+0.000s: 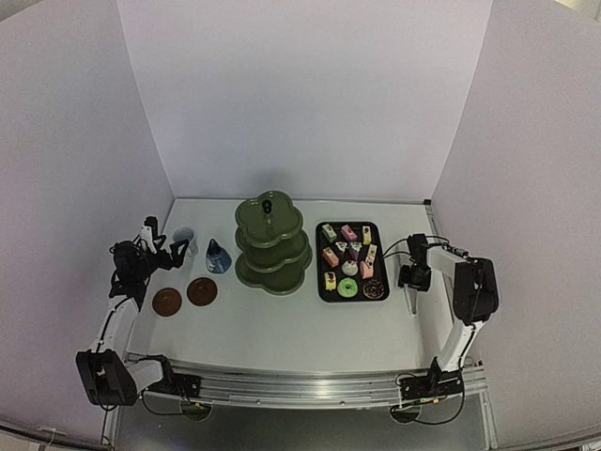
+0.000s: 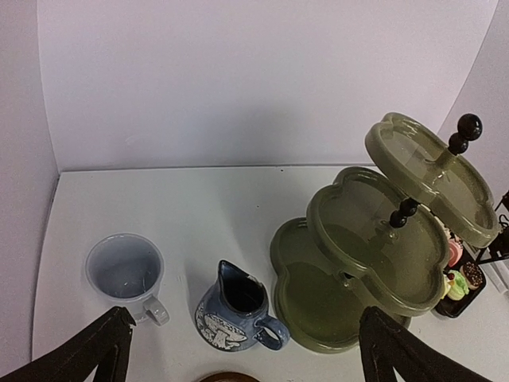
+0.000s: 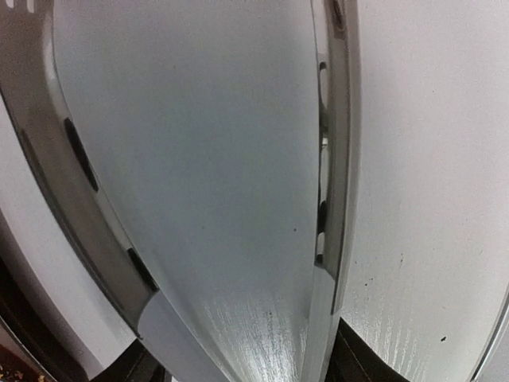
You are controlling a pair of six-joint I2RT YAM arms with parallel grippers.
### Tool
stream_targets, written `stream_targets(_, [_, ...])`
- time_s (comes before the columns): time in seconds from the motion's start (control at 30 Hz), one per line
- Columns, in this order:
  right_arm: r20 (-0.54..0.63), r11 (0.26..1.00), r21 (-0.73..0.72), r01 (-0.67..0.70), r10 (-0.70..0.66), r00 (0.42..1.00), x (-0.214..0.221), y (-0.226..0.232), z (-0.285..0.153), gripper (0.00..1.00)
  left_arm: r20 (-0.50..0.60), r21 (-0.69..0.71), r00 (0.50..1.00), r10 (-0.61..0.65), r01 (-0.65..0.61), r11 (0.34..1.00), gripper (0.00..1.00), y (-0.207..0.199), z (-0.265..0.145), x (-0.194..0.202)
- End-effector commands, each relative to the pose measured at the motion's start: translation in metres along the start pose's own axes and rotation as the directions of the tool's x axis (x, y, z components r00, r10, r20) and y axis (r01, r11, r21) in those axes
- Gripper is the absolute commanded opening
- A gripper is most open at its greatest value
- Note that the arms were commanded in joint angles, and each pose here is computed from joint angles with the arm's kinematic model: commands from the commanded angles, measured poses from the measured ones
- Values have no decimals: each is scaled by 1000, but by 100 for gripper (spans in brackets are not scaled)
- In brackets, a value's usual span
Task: Serve the afternoon tea
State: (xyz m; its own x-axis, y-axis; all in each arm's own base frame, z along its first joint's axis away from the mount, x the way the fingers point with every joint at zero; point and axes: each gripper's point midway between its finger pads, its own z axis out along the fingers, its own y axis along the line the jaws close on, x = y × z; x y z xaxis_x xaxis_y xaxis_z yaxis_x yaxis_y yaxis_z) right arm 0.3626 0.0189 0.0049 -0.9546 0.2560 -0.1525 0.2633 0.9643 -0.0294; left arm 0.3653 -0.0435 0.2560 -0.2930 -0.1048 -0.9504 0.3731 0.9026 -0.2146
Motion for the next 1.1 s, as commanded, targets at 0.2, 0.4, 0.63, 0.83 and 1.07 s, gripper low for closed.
stream_targets(0.2, [-15, 999, -6, -33, 33, 999, 7, -5, -2, 38, 33, 15, 998, 49, -50, 999, 100, -3, 2, -15])
stream_targets(0.4, [46, 999, -10, -45, 45, 998, -16, -5, -58, 38, 31, 18, 998, 48, -49, 999, 100, -3, 3, -15])
stream_targets(0.63, [18, 998, -37, -53, 54, 998, -23, -1, -121, 39, 34, 23, 998, 45, -46, 999, 100, -3, 5, -16])
stream_targets(0.83, [-124, 989, -127, -79, 63, 990, -9, 17, -147, 42, 33, 35, 999, 39, -40, 999, 100, -4, 6, -16])
stream_targets(1.07, [-109, 979, -181, -90, 70, 991, -13, 25, -170, 40, 35, 47, 999, 37, -38, 998, 100, -5, 8, -17])
